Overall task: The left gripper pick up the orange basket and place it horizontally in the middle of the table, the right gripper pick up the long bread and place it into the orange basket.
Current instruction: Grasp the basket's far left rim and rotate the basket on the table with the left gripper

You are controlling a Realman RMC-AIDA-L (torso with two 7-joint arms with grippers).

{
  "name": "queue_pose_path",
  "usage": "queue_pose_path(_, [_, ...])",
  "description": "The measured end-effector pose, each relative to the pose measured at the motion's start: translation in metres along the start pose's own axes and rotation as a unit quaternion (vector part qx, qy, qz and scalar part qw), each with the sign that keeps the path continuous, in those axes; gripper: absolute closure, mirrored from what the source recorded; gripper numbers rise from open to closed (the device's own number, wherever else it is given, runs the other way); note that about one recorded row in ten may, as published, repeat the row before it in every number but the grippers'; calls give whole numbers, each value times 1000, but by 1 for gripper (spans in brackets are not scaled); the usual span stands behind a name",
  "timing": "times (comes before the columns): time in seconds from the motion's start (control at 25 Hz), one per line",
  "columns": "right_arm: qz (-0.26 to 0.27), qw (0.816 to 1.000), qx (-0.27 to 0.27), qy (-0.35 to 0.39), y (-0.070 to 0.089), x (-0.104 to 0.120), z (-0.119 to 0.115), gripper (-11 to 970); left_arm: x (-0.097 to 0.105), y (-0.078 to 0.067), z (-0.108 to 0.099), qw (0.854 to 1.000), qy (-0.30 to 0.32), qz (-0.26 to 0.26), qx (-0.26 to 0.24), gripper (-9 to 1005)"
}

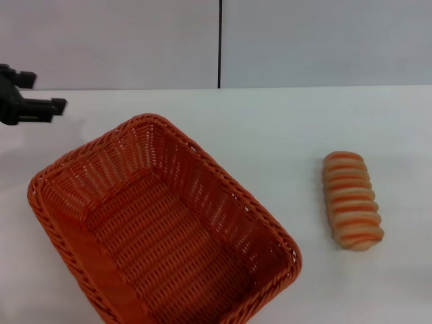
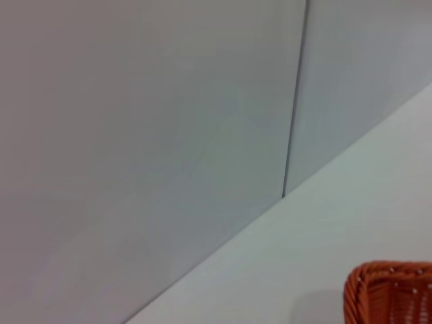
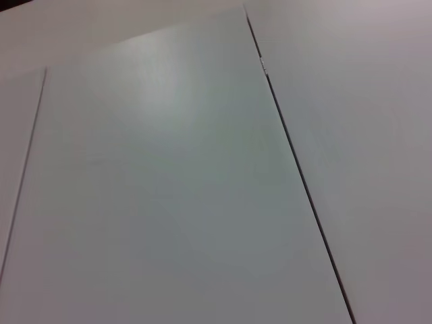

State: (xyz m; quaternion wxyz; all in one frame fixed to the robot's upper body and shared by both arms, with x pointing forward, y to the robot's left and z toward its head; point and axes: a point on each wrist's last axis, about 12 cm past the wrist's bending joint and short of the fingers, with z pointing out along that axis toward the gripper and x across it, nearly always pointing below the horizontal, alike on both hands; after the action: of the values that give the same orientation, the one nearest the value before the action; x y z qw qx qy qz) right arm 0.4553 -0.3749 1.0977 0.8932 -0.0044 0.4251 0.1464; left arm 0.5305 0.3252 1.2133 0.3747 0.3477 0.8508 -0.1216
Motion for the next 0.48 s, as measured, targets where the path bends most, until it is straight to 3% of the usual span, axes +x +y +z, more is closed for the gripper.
queue_pose_path(0.16, [7, 1000, 4, 0, 2, 1, -3, 273, -1, -4, 9, 1000, 23, 16, 3, 306])
queue_pose_path(0.28, [10, 1000, 7, 1, 2, 1, -6, 274, -2, -14, 27, 997, 73, 36, 14, 306])
queue_pose_path(0.48, [14, 1000, 10, 5, 3, 2, -6, 275, -5, -21, 33, 995, 86, 42, 26, 305])
